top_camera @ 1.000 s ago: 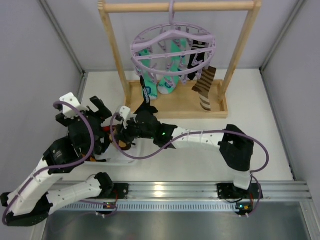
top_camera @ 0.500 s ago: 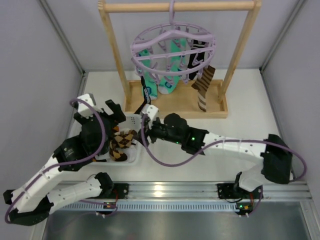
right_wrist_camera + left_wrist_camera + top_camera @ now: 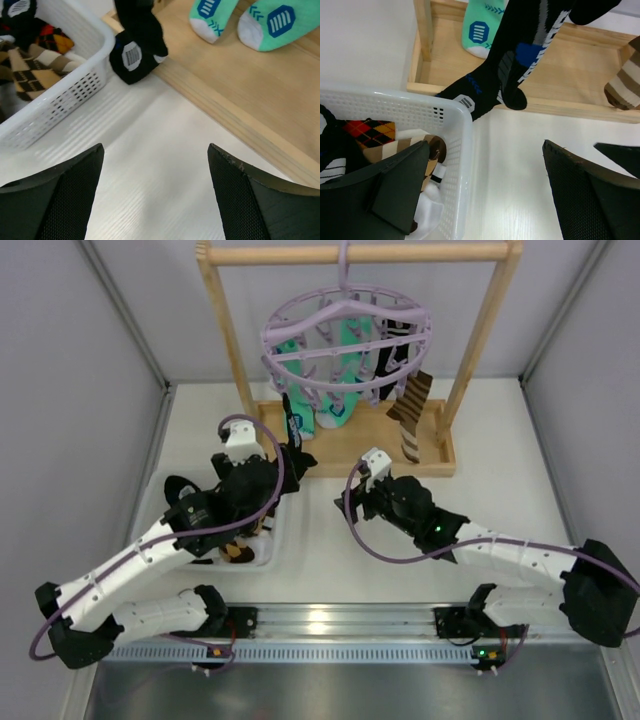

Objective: Remove the socks clipped to the hanger

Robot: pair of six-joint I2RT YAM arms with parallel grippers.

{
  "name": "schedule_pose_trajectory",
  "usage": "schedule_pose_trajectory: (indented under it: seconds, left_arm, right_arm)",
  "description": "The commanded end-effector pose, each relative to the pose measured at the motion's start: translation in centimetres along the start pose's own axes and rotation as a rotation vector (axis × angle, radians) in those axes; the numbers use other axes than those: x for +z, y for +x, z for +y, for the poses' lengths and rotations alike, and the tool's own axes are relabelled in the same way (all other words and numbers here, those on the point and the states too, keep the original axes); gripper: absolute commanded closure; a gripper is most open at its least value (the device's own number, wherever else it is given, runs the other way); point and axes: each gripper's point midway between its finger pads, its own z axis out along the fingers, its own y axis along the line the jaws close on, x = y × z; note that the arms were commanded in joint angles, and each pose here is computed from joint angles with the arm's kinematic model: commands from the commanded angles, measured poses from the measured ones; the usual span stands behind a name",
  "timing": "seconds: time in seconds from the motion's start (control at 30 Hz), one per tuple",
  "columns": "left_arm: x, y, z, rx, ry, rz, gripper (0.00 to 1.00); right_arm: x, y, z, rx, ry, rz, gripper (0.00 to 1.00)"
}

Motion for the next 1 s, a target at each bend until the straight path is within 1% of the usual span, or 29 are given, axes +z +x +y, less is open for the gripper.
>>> schedule_pose_trajectory:
  seconds: [0.0, 0.03, 0.07, 0.1, 0.13, 0.17, 0.2, 0.23, 0.27, 0.3, 0.33, 0.37, 0.4, 0.47, 0.5, 0.53, 0.57, 0.6, 0.63, 0.67, 0.7, 0.73, 0.8, 0.83, 0.87, 0.9, 0.93, 0.97]
  left_arm:
    - [-1.1, -3.7, -1.9, -0.077, 0.077, -0.062, 0.02]
    - [-1.5, -4.3, -1.9, -0.086, 0.09, -0.074, 0.02]
    - [-1.7, -4.6, -1.8, -0.078, 0.095, -0.079, 0.02]
    - [-1.9, -4.8, -1.7, -0.076, 0.099, -0.083, 0.02]
    - [-2.3, -5.1, -1.4, -0.073, 0.108, -0.091, 0.02]
    - [-2.5, -5.2, -1.2, -0.068, 0.11, -0.096, 0.02]
    - [-2.6, -5.1, -1.0, -0.063, 0.112, -0.097, 0.02]
    - [-2.9, -5.1, -0.7, -0.054, 0.121, -0.099, 0.02]
    - [-3.1, -5.0, -0.6, -0.052, 0.127, -0.1, 0.02]
    - [-3.2, -4.9, -0.4, -0.049, 0.132, -0.099, 0.02]
    - [-3.6, -5.1, -0.2, -0.056, 0.146, -0.105, 0.02]
    - [-3.7, -4.8, 0.1, -0.044, 0.146, -0.103, 0.02]
    - [-3.8, -4.8, 0.2, -0.045, 0.153, -0.103, 0.02]
    - [-4.3, -4.8, 0.4, -0.048, 0.17, -0.108, 0.02]
    - [-4.3, -4.6, 0.6, -0.043, 0.172, -0.106, 0.02]
    - [-4.5, -4.7, 0.8, -0.047, 0.176, -0.111, 0.02]
    - [-4.7, -4.8, 1.0, -0.048, 0.174, -0.117, 0.02]
    - [-4.7, -4.9, 1.1, -0.046, 0.17, -0.121, 0.02]
    - [-4.8, -5.0, 1.3, -0.046, 0.171, -0.125, 0.02]
    - [-4.9, -5.2, 1.3, -0.049, 0.173, -0.129, 0.02]
    - [-5.1, -5.4, 1.2, -0.052, 0.178, -0.133, 0.02]
    - [-5.2, -5.6, 1.2, -0.053, 0.183, -0.136, 0.02]
    - [-5.4, -5.9, 1.1, -0.055, 0.189, -0.139, 0.02]
    - [-5.5, -6.2, 1.1, -0.06, 0.193, -0.144, 0.02]
    - [-5.5, -6.4, 1.1, -0.061, 0.19, -0.148, 0.02]
    - [-5.5, -6.4, 1.0, -0.06, 0.191, -0.147, 0.02]
    - [-5.6, -6.6, 0.9, -0.061, 0.194, -0.149, 0.02]
    - [-5.7, -6.9, 0.8, -0.065, 0.195, -0.154, 0.02]
  right_arm:
    - [2.2, -3.8, -1.1, -0.02, 0.011, -0.133, 0.19]
    - [2.9, -4.2, -1.4, -0.031, 0.026, -0.135, 0.19]
    - [4.3, -3.2, -1.7, -0.042, 0.037, -0.102, 0.19]
    - [5.2, -4.9, -1.8, -0.049, 0.043, -0.127, 0.19]
    - [6.0, -5.0, -2.1, -0.05, 0.047, -0.121, 0.19]
    - [7.5, -4.1, -2.5, -0.085, 0.053, -0.101, 0.19]
    - [8.3, -5.1, -2.7, -0.088, 0.053, -0.125, 0.19]
    - [9.1, -5.2, -2.4, -0.09, 0.024, -0.135, 0.18]
    - [10.3, -4.0, -2.5, -0.09, 0.021, -0.115, 0.18]
    - [11.0, -5.4, -2.6, -0.086, 0.013, -0.171, 0.18]
    - [11.6, -5.4, -2.3, -0.088, -0.008, -0.184, 0.18]
    - [12.7, -4.3, -2.4, -0.087, -0.013, -0.168, 0.18]
    - [13.3, -5.5, -2.4, -0.093, -0.017, -0.212, 0.18]
    - [14.6, -4.7, -1.2, -0.111, -0.089, -0.22, 0.18]
    - [15.1, -5.6, -0.8, -0.122, -0.111, -0.253, 0.18]
    - [15.6, -5.5, -0.3, -0.131, -0.143, -0.256, 0.18]
    - [16.6, -4.4, -0.1, -0.133, -0.155, -0.237, 0.18]
    - [17.2, -5.1, 0.2, -0.139, -0.167, -0.255, 0.18]
    - [17.6, -5.3, 0.5, -0.146, -0.181, -0.268, 0.21]
    - [18.3, -4.6, 0.2, -0.143, -0.172, -0.265, 0.23]
    - [18.4, -5.0, 0.1, -0.132, -0.157, -0.288, 0.26]
    - [18.3, -5.9, -0.4, -0.12, -0.12, -0.336, 0.37]
    - [17.9, -5.9, -0.9, -0.086, -0.087, -0.368, 0.51]
    - [17.6, -6.1, -1.4, -0.076, -0.061, -0.384, 0.73]
    - [16.8, -7.4, -1.5, -0.068, -0.049, -0.431, 0.83]
    - [16.2, -6.7, -1.6, -0.065, -0.042, -0.424, 0.95]
    - [15.7, -7.0, -2.1, -0.06, -0.015, -0.436, 0.98]
    - [14.8, -8.1, -2.1, -0.055, -0.008, -0.464, 0.99]
